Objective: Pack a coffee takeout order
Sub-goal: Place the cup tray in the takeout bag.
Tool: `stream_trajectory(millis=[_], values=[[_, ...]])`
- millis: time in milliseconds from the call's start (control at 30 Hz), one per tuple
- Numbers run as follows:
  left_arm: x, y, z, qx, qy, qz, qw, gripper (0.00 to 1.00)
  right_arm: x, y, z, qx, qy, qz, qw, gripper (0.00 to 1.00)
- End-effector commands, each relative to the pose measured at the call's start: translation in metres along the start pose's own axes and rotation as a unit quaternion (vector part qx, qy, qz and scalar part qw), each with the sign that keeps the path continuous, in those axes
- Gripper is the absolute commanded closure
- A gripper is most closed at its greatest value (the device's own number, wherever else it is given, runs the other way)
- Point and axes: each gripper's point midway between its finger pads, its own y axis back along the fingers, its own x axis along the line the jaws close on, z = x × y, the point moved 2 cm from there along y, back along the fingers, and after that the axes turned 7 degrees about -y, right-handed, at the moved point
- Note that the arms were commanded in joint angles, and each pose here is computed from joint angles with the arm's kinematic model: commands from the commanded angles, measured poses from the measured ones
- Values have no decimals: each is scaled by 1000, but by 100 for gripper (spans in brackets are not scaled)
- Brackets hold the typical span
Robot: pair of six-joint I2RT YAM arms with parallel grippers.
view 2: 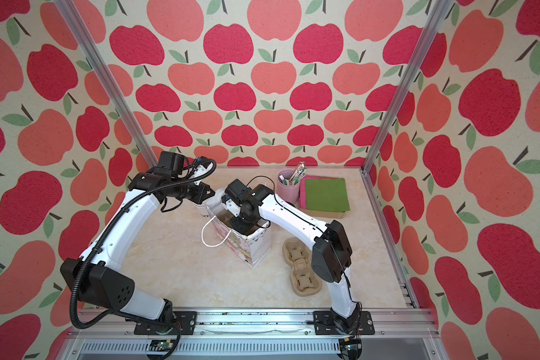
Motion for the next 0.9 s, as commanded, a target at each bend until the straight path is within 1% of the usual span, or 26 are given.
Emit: stream_trajectory(millis=[0, 500, 867], values=[[-2, 3, 0, -7, -9, -1, 1000, 100, 3, -10, -10, 37, 2, 9, 999, 70], [0, 3, -2, -9, -10, 1, 1000, 100, -3, -62, -20, 98, -7, 11, 995, 69], [0, 4, -1, -11, -11, 0, 1000, 100, -8, -90, -32, 135, -11, 5, 991, 69]])
